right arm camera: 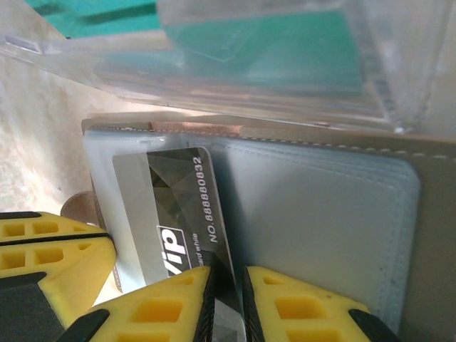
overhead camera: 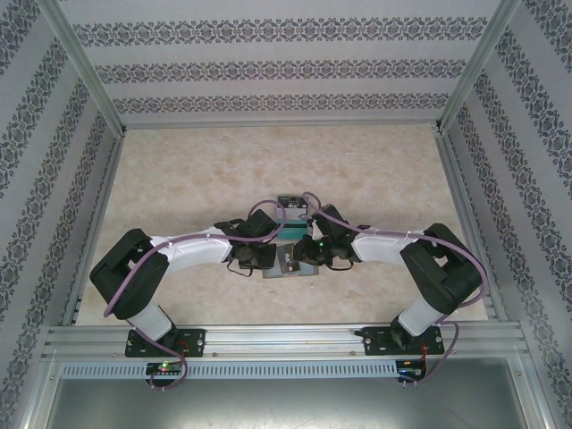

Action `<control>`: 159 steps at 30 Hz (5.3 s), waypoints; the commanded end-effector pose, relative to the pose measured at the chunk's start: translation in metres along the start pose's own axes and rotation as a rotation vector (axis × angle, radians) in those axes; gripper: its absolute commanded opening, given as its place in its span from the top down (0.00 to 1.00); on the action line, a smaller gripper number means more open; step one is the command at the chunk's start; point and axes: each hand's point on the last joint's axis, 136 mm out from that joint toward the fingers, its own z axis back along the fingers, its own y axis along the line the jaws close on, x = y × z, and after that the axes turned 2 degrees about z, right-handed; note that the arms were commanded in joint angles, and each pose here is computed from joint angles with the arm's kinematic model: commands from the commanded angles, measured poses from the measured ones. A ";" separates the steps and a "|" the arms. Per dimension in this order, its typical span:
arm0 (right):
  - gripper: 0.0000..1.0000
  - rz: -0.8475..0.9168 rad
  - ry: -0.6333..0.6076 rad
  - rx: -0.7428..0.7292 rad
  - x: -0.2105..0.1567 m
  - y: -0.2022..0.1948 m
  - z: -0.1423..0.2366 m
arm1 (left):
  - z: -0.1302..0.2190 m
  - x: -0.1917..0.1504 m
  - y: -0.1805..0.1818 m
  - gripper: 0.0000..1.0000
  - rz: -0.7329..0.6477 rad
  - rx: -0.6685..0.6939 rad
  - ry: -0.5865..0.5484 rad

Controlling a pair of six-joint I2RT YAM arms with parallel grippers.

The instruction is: Take the credit cards out of the card holder

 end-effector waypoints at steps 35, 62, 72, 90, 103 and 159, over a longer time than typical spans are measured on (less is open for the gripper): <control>1.00 0.250 -0.162 -0.057 0.003 0.002 0.100 | 0.003 0.001 0.004 1.00 0.003 0.032 0.009; 1.00 1.395 -0.119 -0.326 0.117 0.083 0.112 | 0.112 0.045 0.025 0.00 0.034 0.026 -0.357; 1.00 1.540 0.033 -0.419 0.141 0.070 0.076 | 0.123 0.041 0.047 0.00 0.082 0.067 -0.390; 0.80 1.462 0.031 -0.485 0.167 0.050 0.051 | 0.120 0.036 0.054 0.00 0.109 0.071 -0.378; 0.71 1.275 -0.110 -0.456 0.173 0.058 0.085 | 0.112 0.038 0.049 0.00 0.103 0.047 -0.363; 1.00 0.219 -0.173 -0.162 0.055 0.032 0.110 | 0.085 0.023 0.019 0.12 0.232 -0.169 -0.287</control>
